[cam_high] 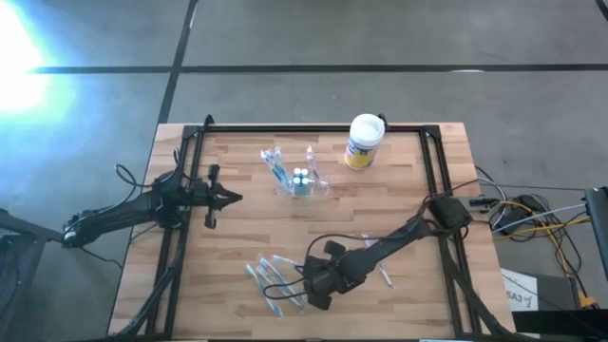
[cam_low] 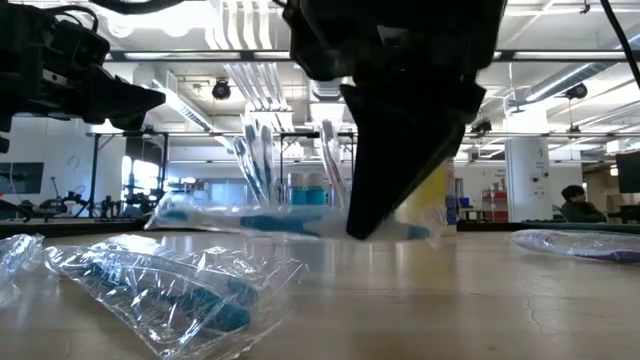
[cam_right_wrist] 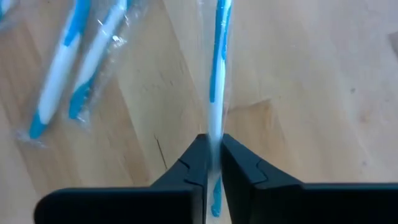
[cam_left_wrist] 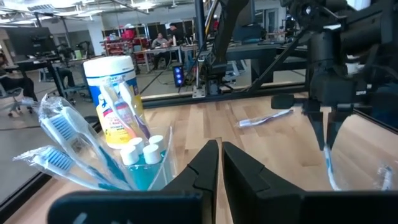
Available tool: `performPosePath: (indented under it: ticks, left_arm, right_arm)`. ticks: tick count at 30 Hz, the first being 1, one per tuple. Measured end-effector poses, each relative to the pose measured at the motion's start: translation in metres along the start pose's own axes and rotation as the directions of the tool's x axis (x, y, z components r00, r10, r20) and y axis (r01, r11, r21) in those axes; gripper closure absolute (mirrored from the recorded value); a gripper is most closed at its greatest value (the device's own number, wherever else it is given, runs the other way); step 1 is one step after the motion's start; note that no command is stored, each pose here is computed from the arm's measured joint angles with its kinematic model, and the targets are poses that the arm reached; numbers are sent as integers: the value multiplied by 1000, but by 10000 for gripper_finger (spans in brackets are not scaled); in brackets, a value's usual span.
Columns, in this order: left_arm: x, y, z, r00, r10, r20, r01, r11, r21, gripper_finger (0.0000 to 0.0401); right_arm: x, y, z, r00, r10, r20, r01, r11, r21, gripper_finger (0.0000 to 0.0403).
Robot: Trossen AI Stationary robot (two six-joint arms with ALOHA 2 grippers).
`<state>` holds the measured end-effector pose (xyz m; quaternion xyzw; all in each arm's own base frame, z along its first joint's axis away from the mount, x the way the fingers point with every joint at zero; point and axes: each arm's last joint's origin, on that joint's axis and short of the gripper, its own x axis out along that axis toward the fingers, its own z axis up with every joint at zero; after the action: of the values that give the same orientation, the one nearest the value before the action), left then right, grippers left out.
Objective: Pick & Place toothbrushing station
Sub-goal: Put the blue toothbrush into the transparent organizer
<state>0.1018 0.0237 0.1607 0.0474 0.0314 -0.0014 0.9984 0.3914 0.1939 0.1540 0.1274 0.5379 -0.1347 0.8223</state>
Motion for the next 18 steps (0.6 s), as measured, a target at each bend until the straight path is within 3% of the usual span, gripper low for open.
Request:
performPosePath:
  ticks: [11, 14, 18]
  left_arm:
    - [0, 0, 0, 1000, 0, -3, 0, 1000, -12, 375]
    - [0, 0, 0, 1000, -2, -3, 2, 999, -39, 375]
    - [0, 0, 0, 1000, -11, -3, 11, 999, -39, 375]
  right_arm:
    - [-51, 3, 8, 982, 1, 189, 6, 999, -37, 377]
    - [-71, 12, 6, 936, -39, 350, 78, 992, -97, 376]
    - [-103, 19, 5, 878, -10, 479, 102, 981, -167, 376]
